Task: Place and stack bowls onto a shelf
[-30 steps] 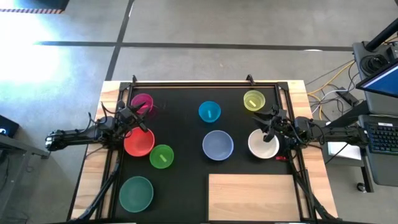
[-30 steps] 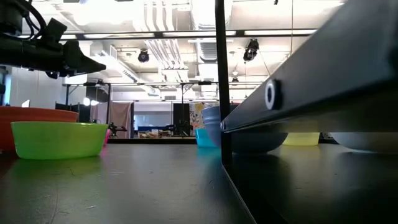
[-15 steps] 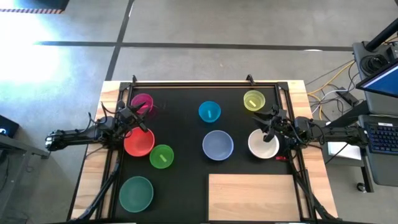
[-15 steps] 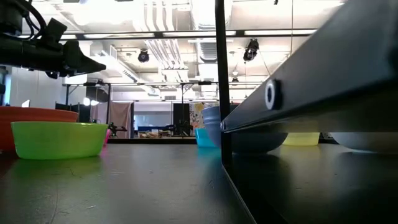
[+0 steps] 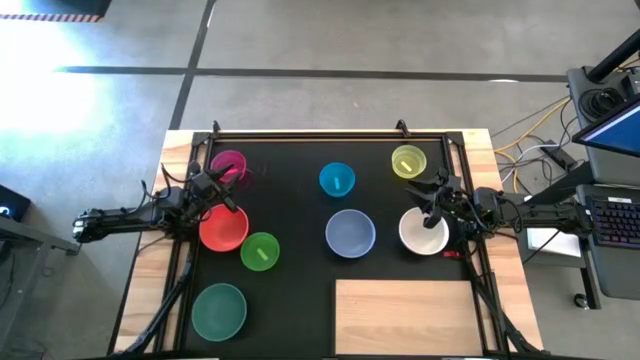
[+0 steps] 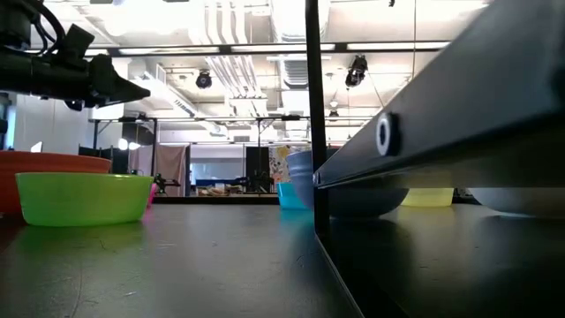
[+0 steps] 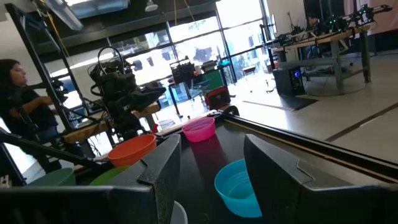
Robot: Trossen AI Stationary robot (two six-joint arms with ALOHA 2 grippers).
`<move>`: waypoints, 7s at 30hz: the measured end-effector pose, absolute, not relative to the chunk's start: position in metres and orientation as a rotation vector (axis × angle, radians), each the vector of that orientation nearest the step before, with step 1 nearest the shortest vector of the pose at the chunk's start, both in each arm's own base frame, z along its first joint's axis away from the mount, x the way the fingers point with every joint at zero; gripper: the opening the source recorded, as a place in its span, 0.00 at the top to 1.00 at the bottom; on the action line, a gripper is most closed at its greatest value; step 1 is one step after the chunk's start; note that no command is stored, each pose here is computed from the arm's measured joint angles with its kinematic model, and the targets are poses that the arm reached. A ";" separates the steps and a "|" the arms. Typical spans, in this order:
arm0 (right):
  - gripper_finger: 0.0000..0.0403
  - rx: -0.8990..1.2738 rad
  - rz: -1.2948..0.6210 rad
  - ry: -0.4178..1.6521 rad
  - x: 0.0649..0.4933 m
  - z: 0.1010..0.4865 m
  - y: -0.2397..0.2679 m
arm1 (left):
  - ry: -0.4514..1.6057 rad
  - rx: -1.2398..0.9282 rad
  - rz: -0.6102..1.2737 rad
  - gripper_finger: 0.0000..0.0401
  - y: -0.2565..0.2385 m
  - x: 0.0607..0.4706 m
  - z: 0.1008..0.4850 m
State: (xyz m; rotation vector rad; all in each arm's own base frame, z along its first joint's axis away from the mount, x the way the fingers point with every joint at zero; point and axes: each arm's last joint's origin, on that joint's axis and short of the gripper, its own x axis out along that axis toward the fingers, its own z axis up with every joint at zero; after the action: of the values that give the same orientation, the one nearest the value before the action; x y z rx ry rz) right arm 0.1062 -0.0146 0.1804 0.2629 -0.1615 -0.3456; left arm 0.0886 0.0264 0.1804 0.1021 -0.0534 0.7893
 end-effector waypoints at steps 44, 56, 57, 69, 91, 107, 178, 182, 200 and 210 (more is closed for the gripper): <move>0.59 0.263 -0.346 -0.161 0.106 0.180 -0.015 | 0.441 -0.026 0.833 0.63 0.030 0.120 0.255; 0.59 0.263 -0.346 -0.161 0.106 0.180 -0.015 | 0.773 -0.226 0.892 0.63 0.029 0.133 0.232; 0.59 0.263 -0.346 -0.161 0.106 0.180 -0.015 | 0.792 -0.231 0.901 0.63 0.030 0.135 0.229; 0.59 0.263 -0.346 -0.161 0.106 0.180 -0.015 | 0.987 -0.344 1.050 0.63 0.072 0.153 0.206; 0.59 0.263 -0.346 -0.161 0.106 0.180 -0.015 | 1.172 -0.377 1.128 0.55 0.124 0.172 0.161; 0.59 0.263 -0.346 -0.161 0.106 0.180 -0.015 | 1.398 -0.261 1.029 0.98 0.127 0.178 0.132; 0.59 0.316 -0.153 0.164 0.141 0.241 -0.010 | 0.494 0.254 -0.572 1.00 0.054 0.311 0.263; 0.59 0.251 -0.161 0.284 0.147 0.264 -0.010 | 0.526 0.317 -0.555 1.00 0.054 0.311 0.260; 0.59 0.533 -0.409 0.426 0.218 0.324 -0.020 | 0.895 0.591 0.098 1.00 0.064 0.338 0.214; 0.59 0.620 -0.571 0.588 0.246 0.340 -0.040 | 0.826 0.802 0.127 1.00 0.045 0.350 0.218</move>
State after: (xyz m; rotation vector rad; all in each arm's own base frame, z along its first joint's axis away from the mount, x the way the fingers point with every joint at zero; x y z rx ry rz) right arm 0.2462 -0.0399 0.3402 0.6203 0.5883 -0.5714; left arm 0.3499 0.0449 0.2182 0.8022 0.8259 0.1271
